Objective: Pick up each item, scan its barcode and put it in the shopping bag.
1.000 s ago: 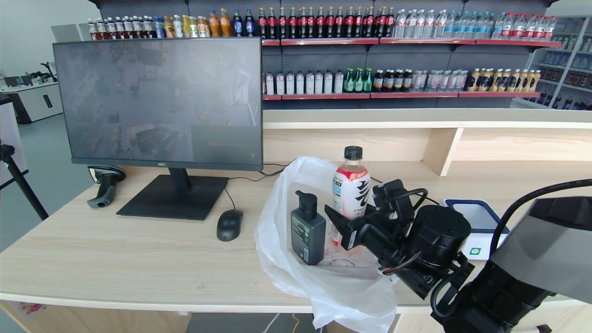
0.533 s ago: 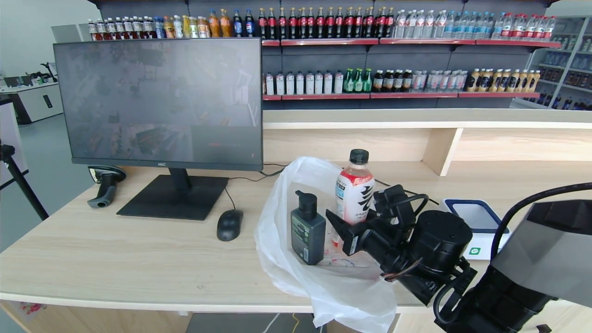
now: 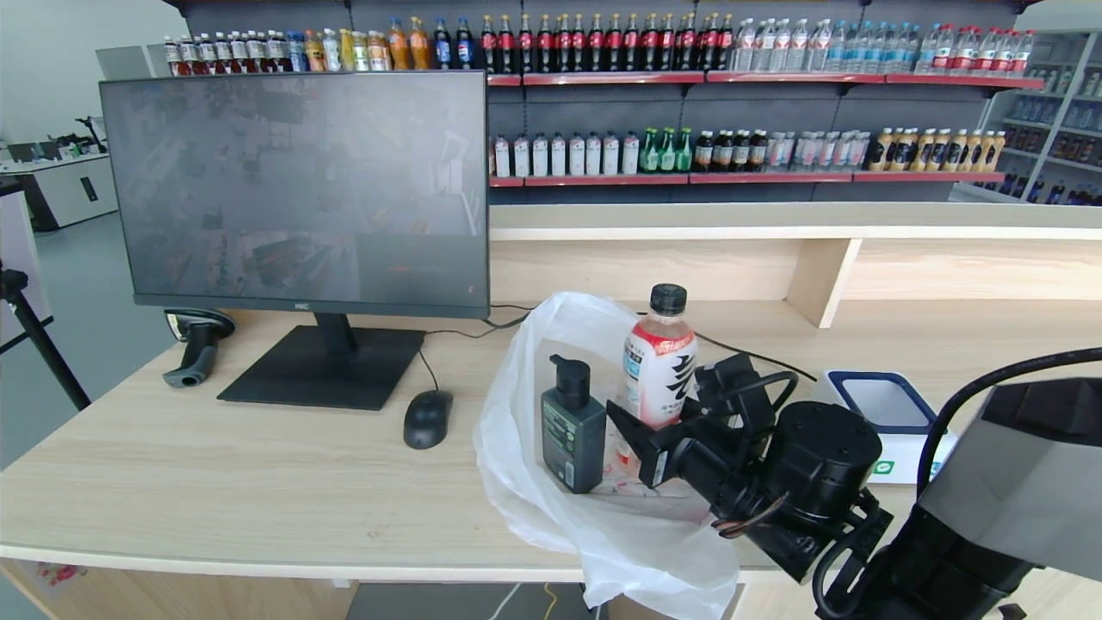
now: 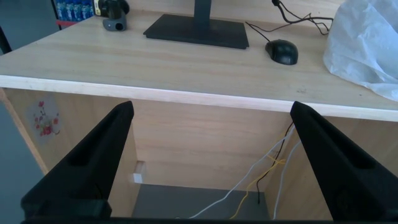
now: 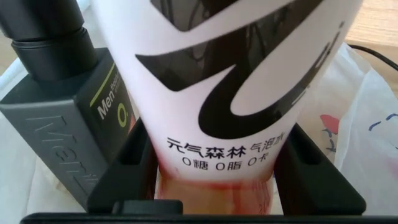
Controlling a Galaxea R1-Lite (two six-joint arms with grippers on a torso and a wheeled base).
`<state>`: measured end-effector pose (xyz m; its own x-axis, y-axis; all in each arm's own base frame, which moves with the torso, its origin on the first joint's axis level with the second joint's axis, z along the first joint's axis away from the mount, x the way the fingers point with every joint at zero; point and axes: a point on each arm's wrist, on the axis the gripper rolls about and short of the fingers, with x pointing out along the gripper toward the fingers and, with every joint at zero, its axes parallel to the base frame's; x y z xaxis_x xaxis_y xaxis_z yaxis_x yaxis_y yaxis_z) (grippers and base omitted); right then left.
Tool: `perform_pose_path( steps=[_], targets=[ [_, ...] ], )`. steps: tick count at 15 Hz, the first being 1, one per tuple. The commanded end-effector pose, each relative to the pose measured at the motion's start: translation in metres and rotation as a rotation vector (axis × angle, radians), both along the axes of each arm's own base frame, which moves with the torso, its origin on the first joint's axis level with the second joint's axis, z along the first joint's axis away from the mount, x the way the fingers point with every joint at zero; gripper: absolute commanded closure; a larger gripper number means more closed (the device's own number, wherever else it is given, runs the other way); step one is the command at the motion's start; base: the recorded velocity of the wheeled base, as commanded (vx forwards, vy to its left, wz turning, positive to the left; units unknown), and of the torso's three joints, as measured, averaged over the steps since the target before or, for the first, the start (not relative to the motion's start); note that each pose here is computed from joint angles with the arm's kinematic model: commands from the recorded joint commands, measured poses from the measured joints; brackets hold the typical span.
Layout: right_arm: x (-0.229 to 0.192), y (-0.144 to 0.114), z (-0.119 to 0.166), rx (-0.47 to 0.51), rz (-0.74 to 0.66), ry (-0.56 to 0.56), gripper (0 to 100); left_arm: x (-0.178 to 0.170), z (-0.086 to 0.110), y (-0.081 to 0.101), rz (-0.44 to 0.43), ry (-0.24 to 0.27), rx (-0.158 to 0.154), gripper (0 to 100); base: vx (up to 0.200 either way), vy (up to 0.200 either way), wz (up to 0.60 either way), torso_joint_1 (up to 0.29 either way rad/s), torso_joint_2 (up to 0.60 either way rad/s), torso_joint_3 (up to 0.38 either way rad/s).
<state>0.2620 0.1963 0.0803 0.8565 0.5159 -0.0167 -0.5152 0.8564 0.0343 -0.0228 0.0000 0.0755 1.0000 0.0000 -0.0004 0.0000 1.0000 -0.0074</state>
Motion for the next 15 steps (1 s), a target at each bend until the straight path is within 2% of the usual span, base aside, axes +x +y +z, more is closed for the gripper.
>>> perform_pose_path(
  steps=[1, 5, 6, 10, 15],
  targets=[
    [0.0, 0.0, -0.002, -0.005, 0.001, 0.008, 100, 0.0, 0.0, 0.0, 0.0, 0.0, 0.0, 0, 0.0, 0.0, 0.0, 0.0, 0.0, 0.0],
    [-0.001, -0.001, -0.004, -0.011, 0.001, 0.013, 100, 0.0, 0.0, 0.0, 0.0, 0.0, 0.0, 0, 0.0, 0.0, 0.0, 0.0, 0.0, 0.0],
    [-0.003, -0.002, -0.006, -0.026, 0.001, 0.02, 0, 0.0, 0.0, 0.0, 0.0, 0.0, 0.0, 0, 0.0, 0.0, 0.0, 0.0, 0.0, 0.0],
    [-0.012, -0.009, -0.004, -0.039, 0.0, 0.03, 0, 0.0, 0.0, 0.0, 0.0, 0.0, 0.0, 0, 0.0, 0.0, 0.0, 0.0, 0.0, 0.0],
    [-0.034, -0.026, 0.014, -0.029, 0.0, 0.016, 0, 0.0, 0.0, 0.0, 0.0, 0.0, -0.002, 0, 0.0, 0.0, 0.0, 0.0, 0.0, 0.0]
  ],
)
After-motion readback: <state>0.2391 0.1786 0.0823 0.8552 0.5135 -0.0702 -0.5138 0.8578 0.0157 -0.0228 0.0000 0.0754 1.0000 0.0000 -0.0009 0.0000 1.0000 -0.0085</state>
